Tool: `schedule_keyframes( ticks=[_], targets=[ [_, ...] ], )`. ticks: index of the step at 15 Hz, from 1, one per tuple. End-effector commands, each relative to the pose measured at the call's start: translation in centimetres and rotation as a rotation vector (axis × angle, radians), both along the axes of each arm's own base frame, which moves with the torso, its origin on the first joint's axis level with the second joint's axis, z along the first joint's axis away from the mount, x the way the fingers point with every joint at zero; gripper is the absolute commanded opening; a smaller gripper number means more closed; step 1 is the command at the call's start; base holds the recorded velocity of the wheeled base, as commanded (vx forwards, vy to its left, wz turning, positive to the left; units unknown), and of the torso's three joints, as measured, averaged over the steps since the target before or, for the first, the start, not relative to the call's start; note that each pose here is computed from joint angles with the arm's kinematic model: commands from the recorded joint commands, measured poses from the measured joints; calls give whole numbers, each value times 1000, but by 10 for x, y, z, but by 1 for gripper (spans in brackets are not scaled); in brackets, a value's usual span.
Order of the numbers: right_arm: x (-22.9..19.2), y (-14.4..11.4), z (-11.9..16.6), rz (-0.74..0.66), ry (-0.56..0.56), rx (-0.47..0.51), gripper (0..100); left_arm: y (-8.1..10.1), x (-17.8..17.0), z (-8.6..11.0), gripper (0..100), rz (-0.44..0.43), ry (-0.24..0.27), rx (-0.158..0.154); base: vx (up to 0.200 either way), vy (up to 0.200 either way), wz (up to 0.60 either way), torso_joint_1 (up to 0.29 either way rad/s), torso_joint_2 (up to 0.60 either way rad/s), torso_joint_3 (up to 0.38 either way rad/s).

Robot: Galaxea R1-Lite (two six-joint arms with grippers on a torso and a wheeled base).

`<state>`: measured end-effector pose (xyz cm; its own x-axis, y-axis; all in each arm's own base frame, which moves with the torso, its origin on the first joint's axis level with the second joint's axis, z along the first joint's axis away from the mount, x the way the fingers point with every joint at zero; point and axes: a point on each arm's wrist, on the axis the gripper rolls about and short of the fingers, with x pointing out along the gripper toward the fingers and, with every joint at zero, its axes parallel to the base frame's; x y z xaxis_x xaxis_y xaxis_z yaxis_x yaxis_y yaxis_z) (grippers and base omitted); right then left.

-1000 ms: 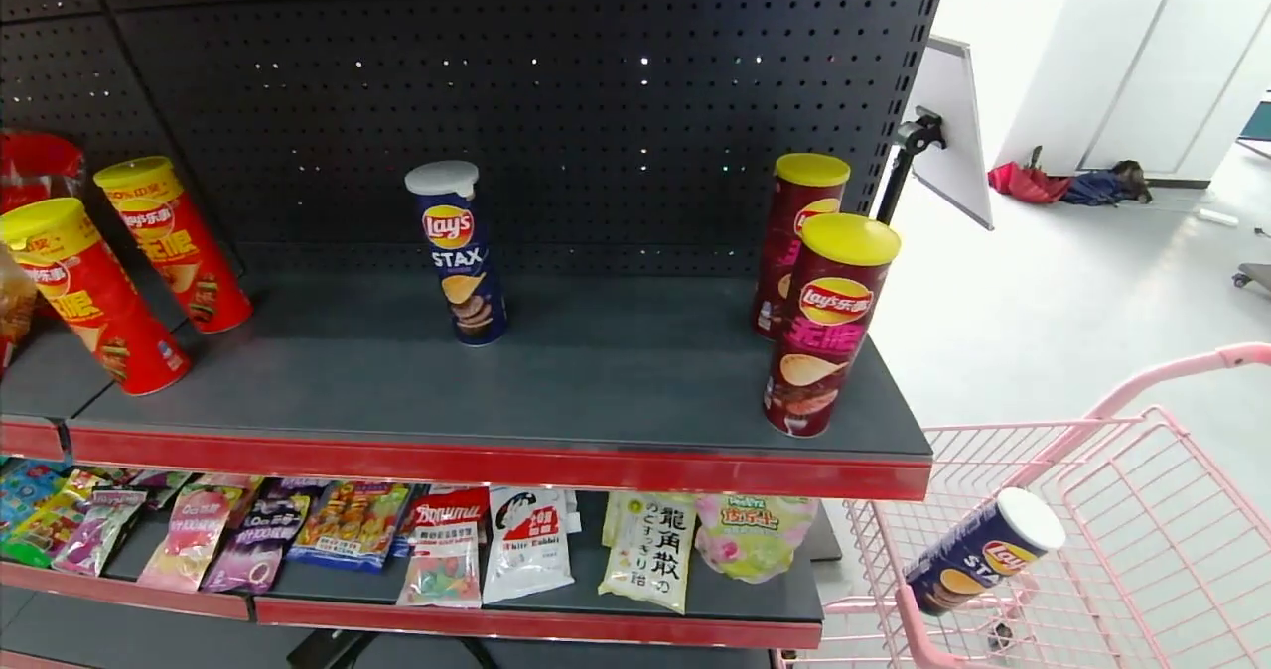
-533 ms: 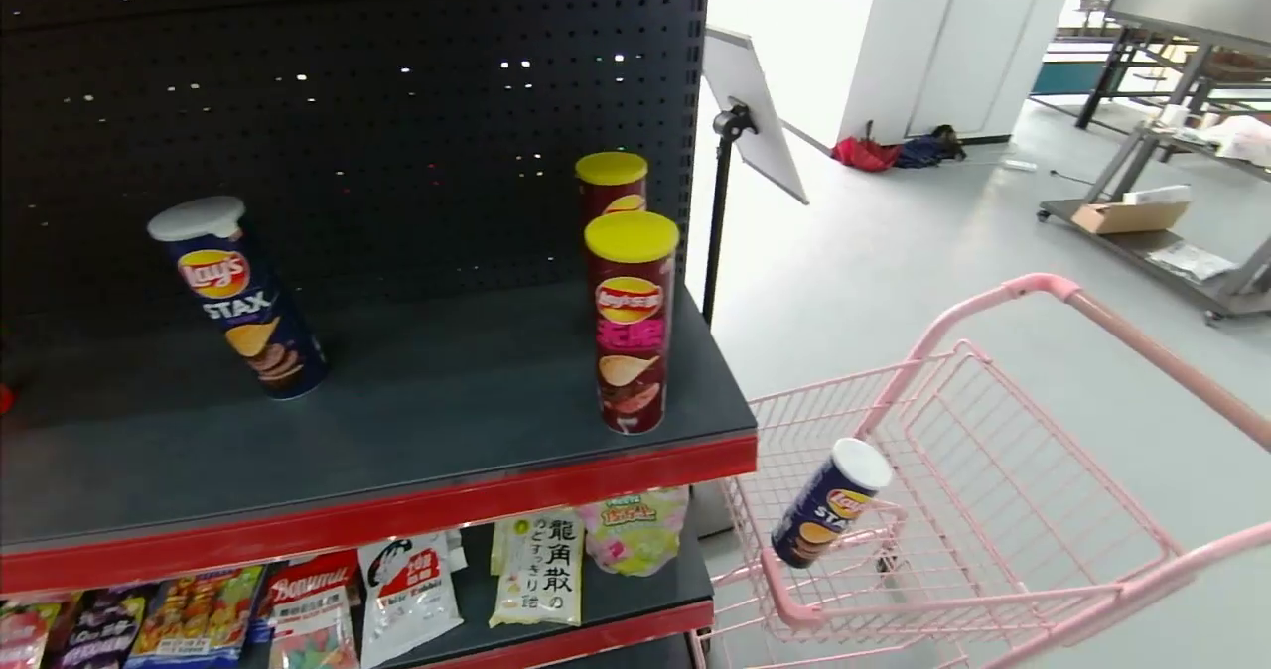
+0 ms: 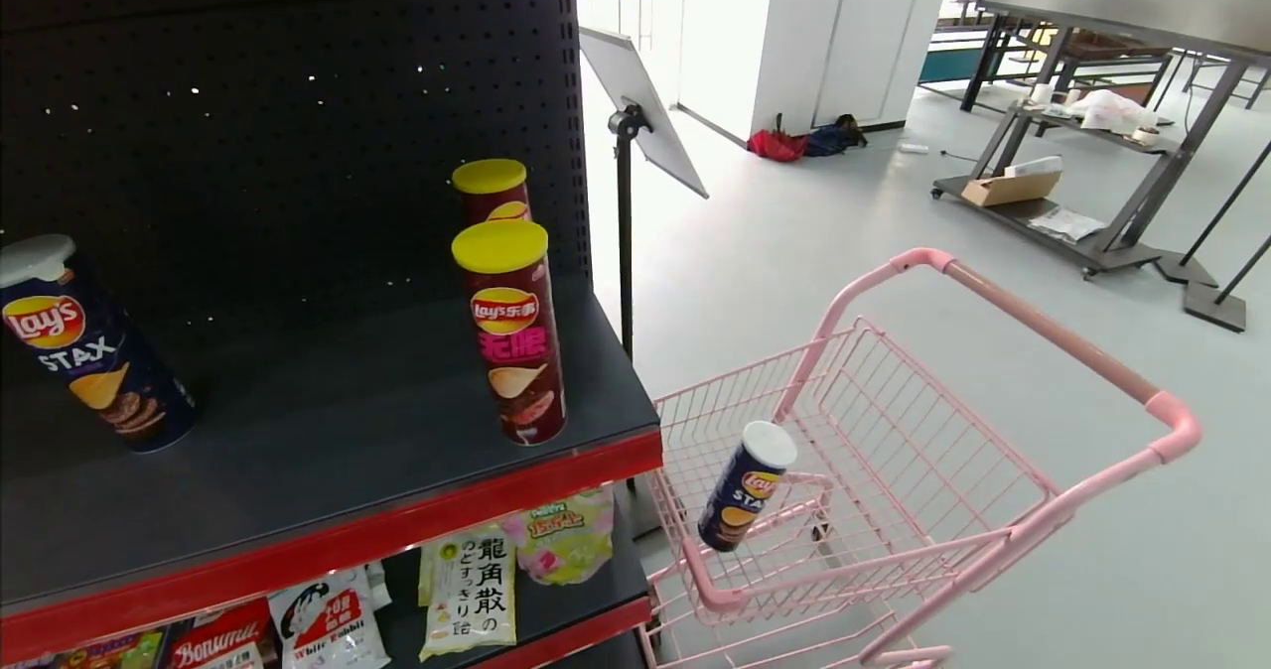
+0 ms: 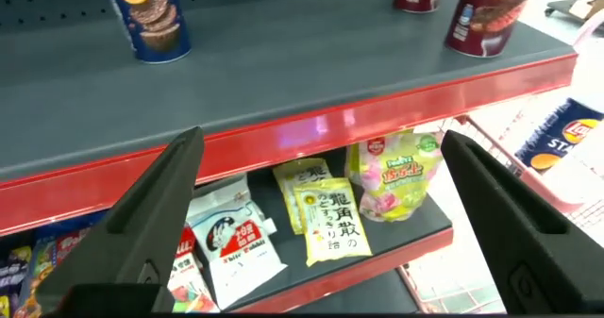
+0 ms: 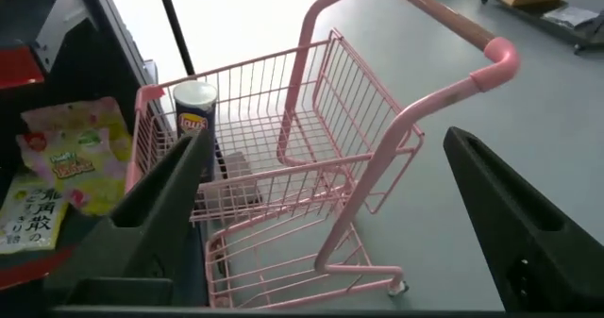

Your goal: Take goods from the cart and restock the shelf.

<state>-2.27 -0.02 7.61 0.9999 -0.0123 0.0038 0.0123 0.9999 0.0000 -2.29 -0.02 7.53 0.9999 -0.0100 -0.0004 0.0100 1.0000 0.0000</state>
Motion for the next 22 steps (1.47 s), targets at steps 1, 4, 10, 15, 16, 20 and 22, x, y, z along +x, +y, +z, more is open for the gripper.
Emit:
schedule_keyframes(
  ticks=[1,4,10,15,16,20,22],
  targets=[
    [0,0,0,0,1,0,100,0,0,0,100,1,1,0,0,0,0,-110,237,149],
    [0,0,0,0,1,0,100,0,0,0,100,1,1,0,0,0,0,-137,344,190],
    [0,0,0,0,1,2,100,0,0,0,100,1,1,0,0,0,0,-139,364,211],
    [0,0,0,0,1,2,100,0,0,0,100,1,1,0,0,0,0,-145,391,236],
    [0,0,0,-1,1,2,100,0,0,0,100,1,1,0,0,0,0,-183,486,295],
    [0,0,0,0,-1,3,100,0,0,0,100,-1,1,0,0,0,0,-183,548,350],
    [0,0,0,0,1,0,100,0,0,0,100,-1,1,0,0,0,0,-178,542,359]
  ],
)
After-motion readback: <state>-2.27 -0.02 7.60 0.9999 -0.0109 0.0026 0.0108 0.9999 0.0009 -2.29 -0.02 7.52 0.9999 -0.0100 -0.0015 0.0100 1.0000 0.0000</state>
